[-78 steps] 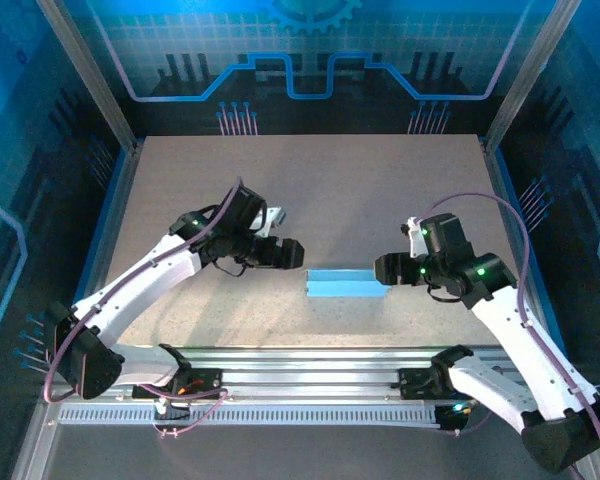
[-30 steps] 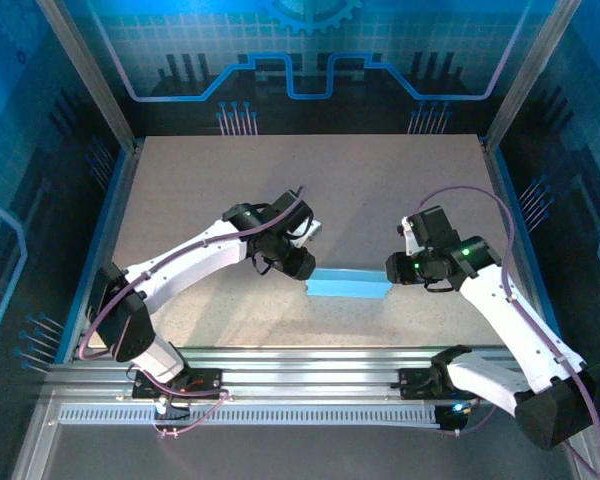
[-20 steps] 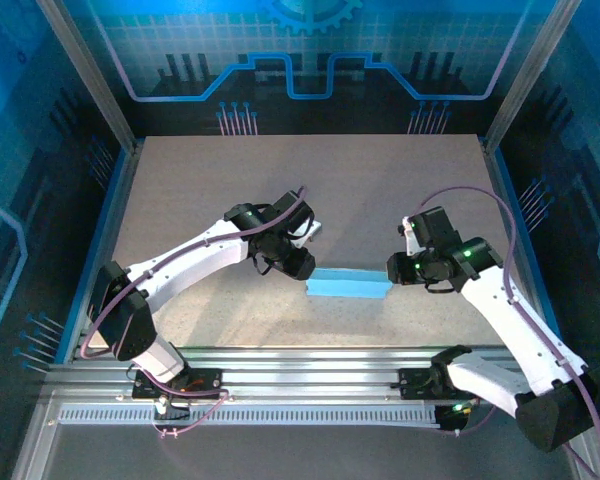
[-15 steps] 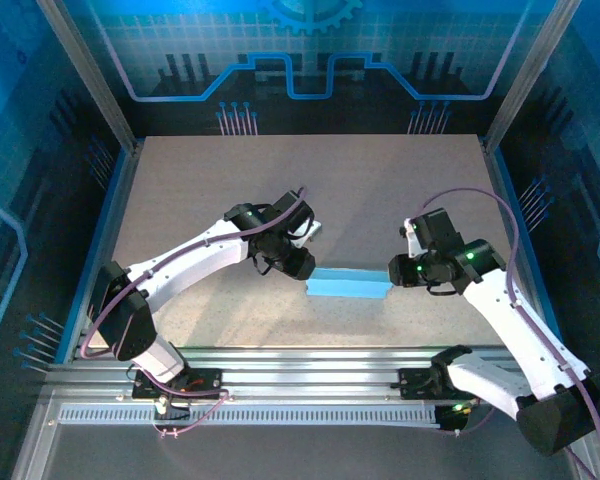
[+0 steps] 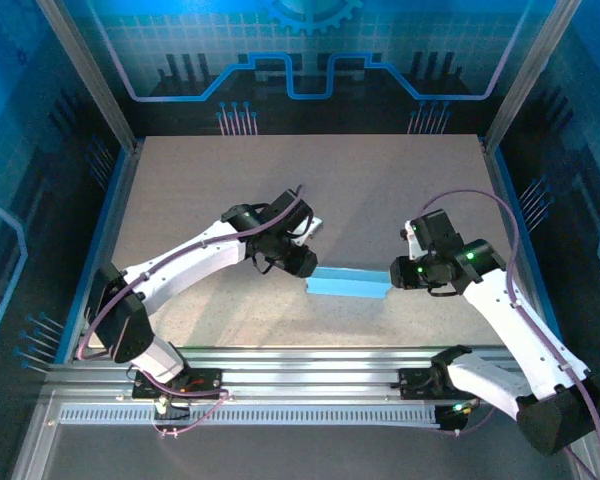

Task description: Fold the paper box

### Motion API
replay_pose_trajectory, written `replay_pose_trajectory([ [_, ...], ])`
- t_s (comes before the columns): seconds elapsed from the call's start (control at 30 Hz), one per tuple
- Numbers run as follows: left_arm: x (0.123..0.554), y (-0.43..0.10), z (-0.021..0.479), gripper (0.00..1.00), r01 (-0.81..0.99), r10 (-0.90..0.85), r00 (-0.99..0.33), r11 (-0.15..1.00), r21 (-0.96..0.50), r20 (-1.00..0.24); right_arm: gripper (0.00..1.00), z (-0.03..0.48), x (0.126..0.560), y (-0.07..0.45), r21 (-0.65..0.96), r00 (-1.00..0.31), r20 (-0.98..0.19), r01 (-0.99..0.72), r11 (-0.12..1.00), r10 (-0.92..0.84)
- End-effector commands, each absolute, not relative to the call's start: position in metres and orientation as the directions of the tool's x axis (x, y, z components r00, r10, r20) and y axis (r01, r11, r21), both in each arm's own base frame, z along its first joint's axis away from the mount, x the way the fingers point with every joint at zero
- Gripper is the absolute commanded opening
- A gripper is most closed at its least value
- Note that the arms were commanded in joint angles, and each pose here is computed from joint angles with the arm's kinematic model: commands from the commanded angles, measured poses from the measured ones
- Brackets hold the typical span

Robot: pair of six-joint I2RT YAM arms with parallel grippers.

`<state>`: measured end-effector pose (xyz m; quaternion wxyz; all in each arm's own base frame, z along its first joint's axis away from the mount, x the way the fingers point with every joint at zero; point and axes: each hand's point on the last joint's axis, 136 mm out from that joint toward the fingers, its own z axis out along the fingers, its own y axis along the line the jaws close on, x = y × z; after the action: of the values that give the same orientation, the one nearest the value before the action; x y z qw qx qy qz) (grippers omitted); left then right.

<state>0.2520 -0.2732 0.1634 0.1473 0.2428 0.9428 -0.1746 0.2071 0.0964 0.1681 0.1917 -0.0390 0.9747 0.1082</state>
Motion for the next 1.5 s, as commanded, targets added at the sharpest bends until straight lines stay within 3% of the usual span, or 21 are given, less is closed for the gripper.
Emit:
replay_pose_trajectory([
  [0.0, 0.245, -0.271, 0.169, 0.39, 0.501, 0.387, -0.841, 0.822, -0.272, -0.378, 0.33, 0.167, 0.205, 0.101, 0.207, -0.919, -0.391, -0.143, 0.968, -0.052],
  [0.87, 0.246, -0.277, 0.159, 0.37, 0.503, 0.397, -0.846, 0.815, -0.287, -0.355, 0.33, 0.156, 0.213, 0.111, 0.208, -0.925, -0.369, -0.176, 0.962, -0.089],
  [1.47, 0.251, -0.28, 0.159, 0.27, 0.494, 0.393, -0.852, 0.822, -0.282, -0.346, 0.29, 0.157, 0.217, 0.114, 0.206, -0.924, -0.37, -0.185, 0.961, -0.099],
])
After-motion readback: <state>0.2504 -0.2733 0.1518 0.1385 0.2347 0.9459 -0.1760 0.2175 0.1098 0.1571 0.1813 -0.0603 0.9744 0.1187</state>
